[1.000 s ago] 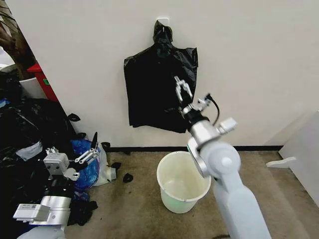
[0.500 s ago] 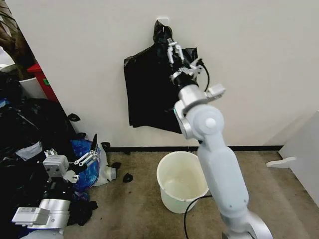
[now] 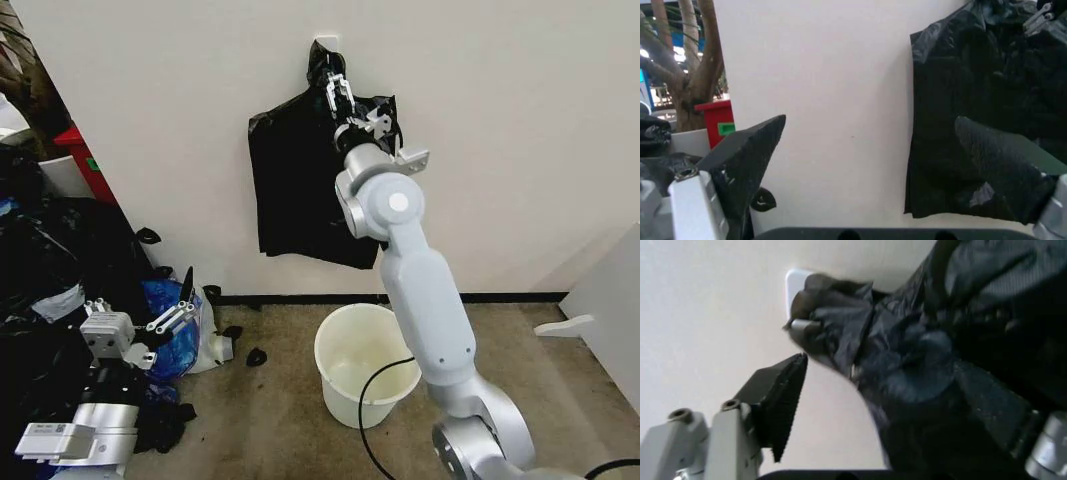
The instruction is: Place the garbage bag over the trash bin.
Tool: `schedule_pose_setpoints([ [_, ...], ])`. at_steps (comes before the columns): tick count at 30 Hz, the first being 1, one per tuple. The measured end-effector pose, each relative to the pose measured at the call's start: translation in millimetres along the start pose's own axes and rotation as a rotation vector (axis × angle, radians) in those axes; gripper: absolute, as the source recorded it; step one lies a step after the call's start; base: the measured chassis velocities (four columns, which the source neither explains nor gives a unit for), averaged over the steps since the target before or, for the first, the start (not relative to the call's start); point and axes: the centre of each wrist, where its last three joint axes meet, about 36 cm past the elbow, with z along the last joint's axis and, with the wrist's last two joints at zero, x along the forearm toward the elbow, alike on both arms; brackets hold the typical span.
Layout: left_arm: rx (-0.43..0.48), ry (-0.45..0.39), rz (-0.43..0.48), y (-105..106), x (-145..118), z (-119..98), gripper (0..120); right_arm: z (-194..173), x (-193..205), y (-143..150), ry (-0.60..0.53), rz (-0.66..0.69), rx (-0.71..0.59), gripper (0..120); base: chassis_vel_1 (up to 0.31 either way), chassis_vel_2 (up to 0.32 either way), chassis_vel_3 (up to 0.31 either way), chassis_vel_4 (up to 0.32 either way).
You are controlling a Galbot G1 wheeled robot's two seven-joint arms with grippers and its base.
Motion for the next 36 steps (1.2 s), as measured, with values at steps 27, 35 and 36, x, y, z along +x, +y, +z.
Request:
schedule_pose_setpoints([
  [27,0.003,-0.006,-0.002,-0.4,-1.2,-0.6,100,-1.6,-3.9,-9.6,-0.018,0.035,0.022,83,0.0,0.0,0.0,0.0],
  [35,0.005,-0.001,-0.001,-0.7,-0.4,-0.3,100,-3.5,-6.3,-1.5,-0.023,0.01,0.033,78,0.0,0.0,0.0,0.0],
  [36,0.005,-0.001,-0.001,-0.8,-0.4,-0.3,100,-3.3,-6.2,-1.0,-0.023,0.009,0.033,75,0.0,0.0,0.0,0.0],
])
